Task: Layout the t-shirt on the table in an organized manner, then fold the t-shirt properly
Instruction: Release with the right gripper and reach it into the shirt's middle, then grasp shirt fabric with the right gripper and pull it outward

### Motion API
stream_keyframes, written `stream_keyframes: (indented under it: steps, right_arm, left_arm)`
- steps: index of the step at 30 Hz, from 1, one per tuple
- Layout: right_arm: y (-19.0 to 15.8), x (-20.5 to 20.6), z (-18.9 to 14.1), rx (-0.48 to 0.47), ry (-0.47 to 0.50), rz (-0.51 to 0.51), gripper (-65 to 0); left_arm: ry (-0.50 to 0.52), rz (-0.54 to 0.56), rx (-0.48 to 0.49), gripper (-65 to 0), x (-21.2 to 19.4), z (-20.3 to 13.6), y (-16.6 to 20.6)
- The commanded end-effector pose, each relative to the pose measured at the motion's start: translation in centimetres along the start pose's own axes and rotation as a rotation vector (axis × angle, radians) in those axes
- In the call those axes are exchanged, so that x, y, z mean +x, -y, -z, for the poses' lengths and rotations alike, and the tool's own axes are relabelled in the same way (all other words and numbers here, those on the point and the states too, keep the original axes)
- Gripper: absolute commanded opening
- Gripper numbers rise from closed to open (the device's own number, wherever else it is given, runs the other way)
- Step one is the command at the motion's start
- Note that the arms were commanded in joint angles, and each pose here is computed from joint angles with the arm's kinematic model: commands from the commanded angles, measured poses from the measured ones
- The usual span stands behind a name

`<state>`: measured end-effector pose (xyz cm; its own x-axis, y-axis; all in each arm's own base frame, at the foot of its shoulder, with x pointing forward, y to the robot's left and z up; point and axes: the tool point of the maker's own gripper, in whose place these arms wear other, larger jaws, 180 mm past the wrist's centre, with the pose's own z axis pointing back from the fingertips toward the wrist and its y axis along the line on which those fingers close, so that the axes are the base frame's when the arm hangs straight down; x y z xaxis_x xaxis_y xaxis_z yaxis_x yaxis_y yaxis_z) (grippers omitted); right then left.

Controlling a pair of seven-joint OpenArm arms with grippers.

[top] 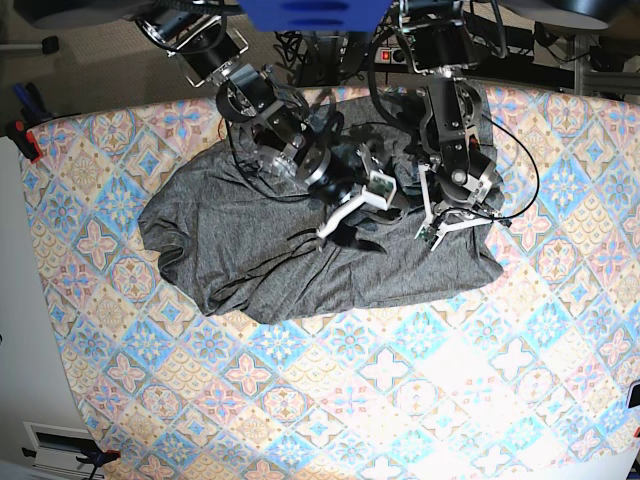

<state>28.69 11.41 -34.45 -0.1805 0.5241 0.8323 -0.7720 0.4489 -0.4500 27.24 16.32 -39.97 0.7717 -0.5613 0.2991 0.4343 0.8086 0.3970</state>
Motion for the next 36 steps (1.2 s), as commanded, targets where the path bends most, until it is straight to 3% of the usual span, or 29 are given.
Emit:
stream_keyframes:
  steps: [1,7,13,18,20,22,28,36]
  right_arm:
    - [2.8,1.8,-0.2,-0.076,0.057,-0.005,-18.5]
    - [8.5,0.3,-2.1,-0.233,0.024,0.022,-18.5]
    - [14.0,-3.5,-4.8,-0.387,-0.059,0.069,-18.5]
    - [17.0,-8.1,-7.5,-0.493,-0.113,0.229,-18.6]
    - [17.1,-10.7,-8.4,-0.495,-0.139,0.330,-18.6]
    - [19.4,-12.0,-9.6,-0.514,-0.140,0.395,-18.6]
    - [25.7,-13.9,-12.1,-0.576,-0.116,0.493,-18.6]
    - [25.3,-19.6,-14.2,-0.569,-0.242,0.560,-18.6]
  left_arm:
    - [0.066,-0.020,0.047,-61.7,1.9,-1.4,-1.4]
    - [0.160,-0.058,0.141,-61.6,3.6,-4.7,-3.8]
    - [0.179,-0.043,0.140,-61.6,4.4,-5.0,-3.5]
    - [0.206,-0.052,0.156,-61.6,5.5,-5.3,-4.4]
    - [0.216,-0.056,0.172,-61.6,6.0,-5.6,-5.0]
    - [0.227,-0.059,0.180,-61.6,6.5,-5.7,-5.4]
    - [0.232,-0.060,0.183,-61.6,6.7,-5.8,-5.6]
    - [0.229,-0.066,0.186,-61.6,6.5,-5.8,-5.7]
